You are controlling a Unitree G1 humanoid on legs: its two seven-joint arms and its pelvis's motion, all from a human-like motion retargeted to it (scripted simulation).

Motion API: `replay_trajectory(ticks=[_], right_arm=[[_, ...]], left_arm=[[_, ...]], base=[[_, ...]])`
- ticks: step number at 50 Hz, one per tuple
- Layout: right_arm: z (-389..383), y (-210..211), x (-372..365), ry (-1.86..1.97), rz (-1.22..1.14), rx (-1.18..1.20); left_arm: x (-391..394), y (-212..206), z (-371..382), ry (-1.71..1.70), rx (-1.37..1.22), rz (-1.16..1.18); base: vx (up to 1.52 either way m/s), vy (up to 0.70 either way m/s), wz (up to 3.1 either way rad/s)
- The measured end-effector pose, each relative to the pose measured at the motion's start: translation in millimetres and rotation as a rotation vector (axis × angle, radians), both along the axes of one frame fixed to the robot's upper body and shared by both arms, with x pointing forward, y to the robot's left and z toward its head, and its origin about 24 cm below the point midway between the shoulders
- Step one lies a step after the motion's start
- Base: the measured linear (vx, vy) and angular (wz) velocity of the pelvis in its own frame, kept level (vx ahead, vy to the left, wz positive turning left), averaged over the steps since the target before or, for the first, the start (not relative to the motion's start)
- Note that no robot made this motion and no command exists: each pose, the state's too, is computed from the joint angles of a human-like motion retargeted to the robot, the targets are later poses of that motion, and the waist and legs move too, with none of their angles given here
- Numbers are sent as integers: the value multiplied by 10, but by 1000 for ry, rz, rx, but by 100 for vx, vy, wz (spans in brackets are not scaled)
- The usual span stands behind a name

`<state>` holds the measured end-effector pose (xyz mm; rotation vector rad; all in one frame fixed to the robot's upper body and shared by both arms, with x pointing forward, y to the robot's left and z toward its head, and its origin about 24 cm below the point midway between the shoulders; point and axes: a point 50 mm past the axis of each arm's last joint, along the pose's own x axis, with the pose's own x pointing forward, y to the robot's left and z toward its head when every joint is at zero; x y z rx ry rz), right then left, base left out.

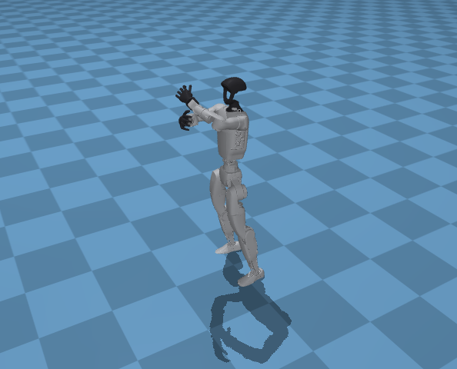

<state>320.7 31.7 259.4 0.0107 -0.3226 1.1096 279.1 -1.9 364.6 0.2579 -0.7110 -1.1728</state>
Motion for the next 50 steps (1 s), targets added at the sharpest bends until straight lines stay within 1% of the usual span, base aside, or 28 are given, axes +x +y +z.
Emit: replay_trajectory(ticks=[17,25,32,36,40,45,50], right_arm=[[110,-75,56,-32,-52,31],[266,-224,115,-64,-93,93],[453,-566,228,-88,-193,201],[500,-897,338,-115,-328,230],[445,-1321,457,-146,-527,220],[70,-1959,553,-112,-809,154],[-736,-2556,447,68,-1034,44]], left_arm=[[38,72,109,-33,-37,40],[176,330,286,-59,-177,148],[366,862,501,-64,-393,336],[490,1242,505,-74,-469,495],[618,1663,348,-91,-488,700],[776,2257,-211,-26,-464,987],[775,2875,-1277,255,-518,1252]], base=[[0,0,0],[0,0,0],[0,0,0],[0,0,0],[0,0,0],[0,0,0],[0,0,0]])
